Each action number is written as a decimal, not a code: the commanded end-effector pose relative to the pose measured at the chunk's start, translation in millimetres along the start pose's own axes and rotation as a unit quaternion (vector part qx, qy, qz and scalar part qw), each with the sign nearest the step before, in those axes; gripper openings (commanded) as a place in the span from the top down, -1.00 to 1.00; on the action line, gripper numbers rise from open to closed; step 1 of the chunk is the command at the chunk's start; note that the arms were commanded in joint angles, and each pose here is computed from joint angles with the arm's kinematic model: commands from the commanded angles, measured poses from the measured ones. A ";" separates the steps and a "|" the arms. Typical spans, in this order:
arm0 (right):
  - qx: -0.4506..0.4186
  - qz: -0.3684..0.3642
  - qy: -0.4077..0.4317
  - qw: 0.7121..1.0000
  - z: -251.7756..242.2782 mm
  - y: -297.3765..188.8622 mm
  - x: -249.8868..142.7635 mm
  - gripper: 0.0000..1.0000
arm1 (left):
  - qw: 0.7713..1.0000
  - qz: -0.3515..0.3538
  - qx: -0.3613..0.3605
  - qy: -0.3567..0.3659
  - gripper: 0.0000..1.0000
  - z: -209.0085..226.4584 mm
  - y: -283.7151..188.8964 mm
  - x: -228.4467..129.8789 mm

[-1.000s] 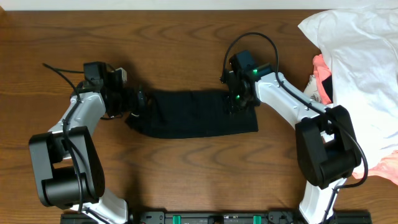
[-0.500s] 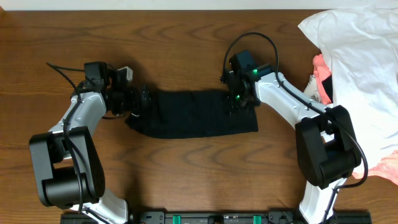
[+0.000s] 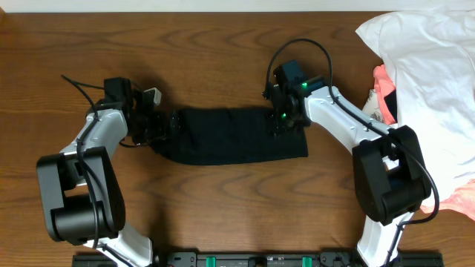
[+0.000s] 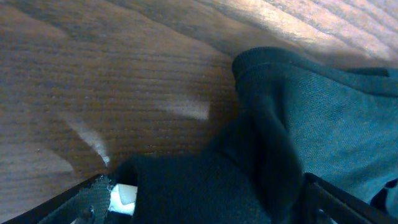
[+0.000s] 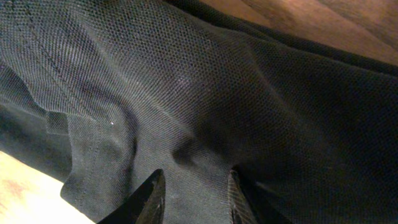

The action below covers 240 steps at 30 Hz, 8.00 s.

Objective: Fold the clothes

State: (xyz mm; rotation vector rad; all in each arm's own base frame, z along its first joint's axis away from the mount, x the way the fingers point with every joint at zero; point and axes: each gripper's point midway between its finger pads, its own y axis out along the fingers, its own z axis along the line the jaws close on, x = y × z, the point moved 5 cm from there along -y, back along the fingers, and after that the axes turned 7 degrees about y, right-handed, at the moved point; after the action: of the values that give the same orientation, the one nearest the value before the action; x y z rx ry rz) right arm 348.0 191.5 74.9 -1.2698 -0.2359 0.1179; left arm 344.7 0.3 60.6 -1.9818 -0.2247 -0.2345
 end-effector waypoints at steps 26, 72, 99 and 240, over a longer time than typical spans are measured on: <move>-0.003 0.012 0.003 1.000 -0.2 6.7 -5.3 0.36 | 0.993 0.106 0.033 -0.032 -0.73 16.6 41.6 -38.1; -0.004 0.011 0.004 1.000 -1.0 6.5 -5.0 0.34 | 0.980 -0.032 0.195 -0.030 -0.96 15.2 -53.9 10.8; -0.004 0.013 0.005 1.000 -1.1 6.5 -5.7 0.33 | 0.997 0.054 0.044 -0.038 -0.82 7.6 9.8 -13.0; -0.029 -0.019 0.107 0.994 -85.3 -78.6 -4.8 0.31 | 0.993 0.032 0.016 0.109 -0.01 -190.9 47.6 -29.1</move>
State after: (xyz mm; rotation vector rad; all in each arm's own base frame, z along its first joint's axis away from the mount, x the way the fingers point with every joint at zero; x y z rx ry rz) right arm 355.6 88.0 110.9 -1.3297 -0.0277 -0.0348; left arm 316.2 -192.2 81.1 -1.8700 -0.0131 -0.4104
